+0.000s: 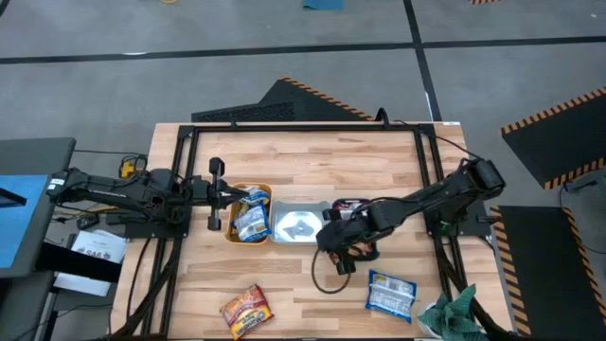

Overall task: Sort Maruchan noodles
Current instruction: Put the top red noodle pack into the white bin

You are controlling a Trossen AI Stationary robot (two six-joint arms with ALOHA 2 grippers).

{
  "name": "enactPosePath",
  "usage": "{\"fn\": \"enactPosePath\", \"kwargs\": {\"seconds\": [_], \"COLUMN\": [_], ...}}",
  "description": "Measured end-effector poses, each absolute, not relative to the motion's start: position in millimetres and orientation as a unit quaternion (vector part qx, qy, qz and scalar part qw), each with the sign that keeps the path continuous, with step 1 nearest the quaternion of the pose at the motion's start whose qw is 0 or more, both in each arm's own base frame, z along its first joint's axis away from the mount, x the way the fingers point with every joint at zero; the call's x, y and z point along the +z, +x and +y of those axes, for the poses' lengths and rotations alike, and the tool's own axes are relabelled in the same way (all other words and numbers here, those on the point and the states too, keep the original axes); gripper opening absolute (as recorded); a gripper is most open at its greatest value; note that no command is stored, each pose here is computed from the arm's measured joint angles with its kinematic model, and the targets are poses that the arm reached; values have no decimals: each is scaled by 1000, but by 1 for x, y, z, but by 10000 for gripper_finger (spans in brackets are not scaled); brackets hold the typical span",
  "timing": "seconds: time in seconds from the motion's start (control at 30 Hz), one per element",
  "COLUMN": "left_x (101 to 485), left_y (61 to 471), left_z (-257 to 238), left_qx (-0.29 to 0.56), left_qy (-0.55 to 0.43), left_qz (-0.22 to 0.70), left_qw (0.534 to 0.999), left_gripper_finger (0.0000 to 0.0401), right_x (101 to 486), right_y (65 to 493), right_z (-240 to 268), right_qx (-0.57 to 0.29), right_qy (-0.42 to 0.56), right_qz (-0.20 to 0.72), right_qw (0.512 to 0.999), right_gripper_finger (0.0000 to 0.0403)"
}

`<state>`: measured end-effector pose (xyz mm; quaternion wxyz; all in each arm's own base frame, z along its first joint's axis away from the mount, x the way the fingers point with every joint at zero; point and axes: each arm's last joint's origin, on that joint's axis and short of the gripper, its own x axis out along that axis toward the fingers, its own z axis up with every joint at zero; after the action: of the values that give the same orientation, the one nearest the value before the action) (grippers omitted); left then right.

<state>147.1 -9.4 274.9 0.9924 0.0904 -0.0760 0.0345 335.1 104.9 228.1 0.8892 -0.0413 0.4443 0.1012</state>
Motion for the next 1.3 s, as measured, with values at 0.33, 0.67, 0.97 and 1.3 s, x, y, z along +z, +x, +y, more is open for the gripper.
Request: {"fn": "enactPosePath", "kwargs": {"seconds": [0.33,0.67,0.97,1.3], "left_x": [270,269,269,269], "left_y": [153,154,154,154], "left_z": [-9,-8,-8,-8], "left_qx": [54,66,67,68], "left_qy": [103,103,103,103], "left_qz": [-53,-50,-49,-48], "left_qw": [992,991,991,991], "left_gripper_finger": [0,0,0,0], "right_x": [225,224,251,242], "right_y": [329,324,308,296], "right_z": [103,95,106,106], "right_qx": [-3,-51,-79,-147], "right_qy": [-49,-59,-84,-52], "right_qz": [551,561,508,553], "right_qw": [833,824,854,818], "right_gripper_finger": [7,9,9,9]}}
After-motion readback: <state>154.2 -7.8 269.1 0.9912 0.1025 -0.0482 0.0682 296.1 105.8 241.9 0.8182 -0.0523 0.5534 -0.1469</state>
